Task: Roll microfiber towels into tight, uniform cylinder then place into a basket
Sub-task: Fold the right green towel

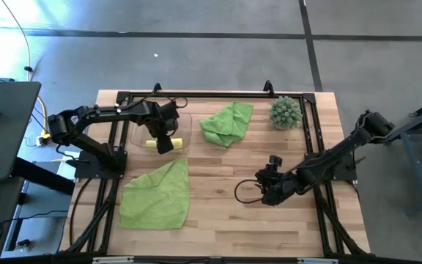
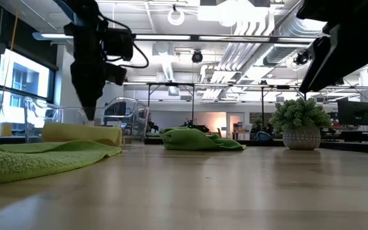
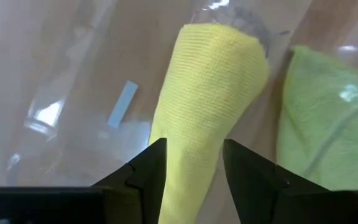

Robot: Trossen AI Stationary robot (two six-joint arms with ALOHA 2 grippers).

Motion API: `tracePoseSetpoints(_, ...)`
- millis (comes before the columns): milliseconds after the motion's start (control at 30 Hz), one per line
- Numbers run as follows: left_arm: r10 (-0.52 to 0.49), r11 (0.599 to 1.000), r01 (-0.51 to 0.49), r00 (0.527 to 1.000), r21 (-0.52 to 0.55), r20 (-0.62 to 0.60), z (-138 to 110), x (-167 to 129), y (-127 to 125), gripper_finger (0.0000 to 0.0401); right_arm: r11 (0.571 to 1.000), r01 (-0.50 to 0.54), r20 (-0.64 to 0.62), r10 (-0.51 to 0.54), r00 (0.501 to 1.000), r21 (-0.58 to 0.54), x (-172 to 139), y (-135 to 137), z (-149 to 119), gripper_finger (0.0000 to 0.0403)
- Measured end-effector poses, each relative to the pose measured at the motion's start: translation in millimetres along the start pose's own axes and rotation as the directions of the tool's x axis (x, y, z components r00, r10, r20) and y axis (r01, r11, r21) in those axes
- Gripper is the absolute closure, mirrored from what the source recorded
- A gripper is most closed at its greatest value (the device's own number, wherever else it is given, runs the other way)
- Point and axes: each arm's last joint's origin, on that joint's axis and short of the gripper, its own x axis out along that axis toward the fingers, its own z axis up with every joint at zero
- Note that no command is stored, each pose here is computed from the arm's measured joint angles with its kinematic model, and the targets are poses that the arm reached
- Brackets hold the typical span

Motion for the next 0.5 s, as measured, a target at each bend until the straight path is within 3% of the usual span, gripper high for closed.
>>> tracePoseSetpoints(267, 0.003, 1.0, -0.004, 1.0, 0.016, 0.025, 16, -37, -4, 0.0256, 0.975, 0.208, 0.046, -0.212, 0.976, 0.078, 16, -33, 18, 0.0192)
tracePoseSetpoints(500, -0.029, 0.998, 0.019, 0.985, 0.064, 0.169, 34, -75, -33, 0.0256, 0.975, 0.222, 0.031, -0.222, 0.974, 0.023, 43, -67, 40, 0.0192)
